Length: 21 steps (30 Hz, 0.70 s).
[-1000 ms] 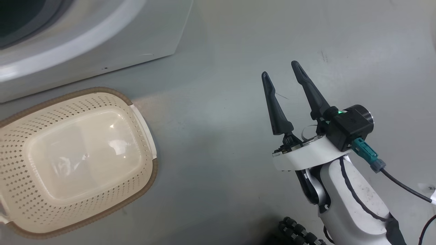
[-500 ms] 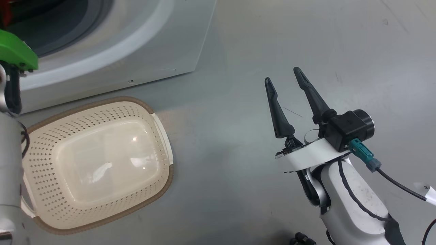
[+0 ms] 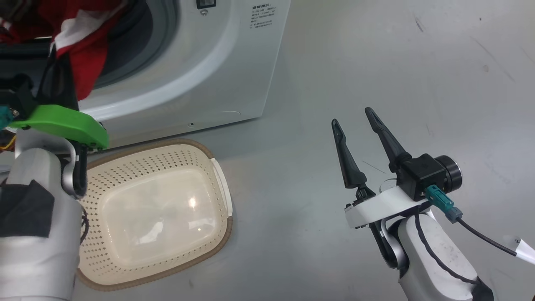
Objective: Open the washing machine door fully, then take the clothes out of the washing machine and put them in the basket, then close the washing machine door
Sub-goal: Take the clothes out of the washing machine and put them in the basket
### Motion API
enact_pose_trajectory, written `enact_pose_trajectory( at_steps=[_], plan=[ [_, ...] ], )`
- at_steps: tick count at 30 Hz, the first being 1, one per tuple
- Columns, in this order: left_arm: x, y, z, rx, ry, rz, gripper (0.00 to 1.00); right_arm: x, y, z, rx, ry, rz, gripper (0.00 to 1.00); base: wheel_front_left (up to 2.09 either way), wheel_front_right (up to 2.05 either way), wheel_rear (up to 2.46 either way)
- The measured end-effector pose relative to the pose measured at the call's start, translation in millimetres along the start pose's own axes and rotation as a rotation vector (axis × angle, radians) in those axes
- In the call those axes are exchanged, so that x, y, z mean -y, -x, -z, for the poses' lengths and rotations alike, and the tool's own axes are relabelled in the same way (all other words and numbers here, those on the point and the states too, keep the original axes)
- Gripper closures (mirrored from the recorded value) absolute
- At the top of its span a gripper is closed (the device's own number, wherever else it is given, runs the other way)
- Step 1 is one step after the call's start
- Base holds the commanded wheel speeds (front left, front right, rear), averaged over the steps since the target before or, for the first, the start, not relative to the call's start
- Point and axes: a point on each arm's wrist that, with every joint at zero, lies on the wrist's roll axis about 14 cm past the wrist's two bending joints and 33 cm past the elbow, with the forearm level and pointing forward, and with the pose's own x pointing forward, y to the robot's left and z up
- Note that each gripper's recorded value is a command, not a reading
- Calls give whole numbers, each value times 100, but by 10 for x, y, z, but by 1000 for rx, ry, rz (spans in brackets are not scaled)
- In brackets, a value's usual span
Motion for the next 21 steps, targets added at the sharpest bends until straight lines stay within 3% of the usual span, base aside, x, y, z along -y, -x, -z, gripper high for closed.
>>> enact_pose_trajectory(
  at_steps=[8,15,21],
  plan=[
    [55,326,-232,57,-31,-2,100,-101,79,-74,17,-13,-24,0,0,0,0],
    [210,497,-1112,302,-56,13,100,-212,158,-170,40,-13,-58,0,0,0,0],
    [276,784,-1465,408,-85,10,100,-276,250,-244,57,-8,-80,0,0,0,0]
  ],
)
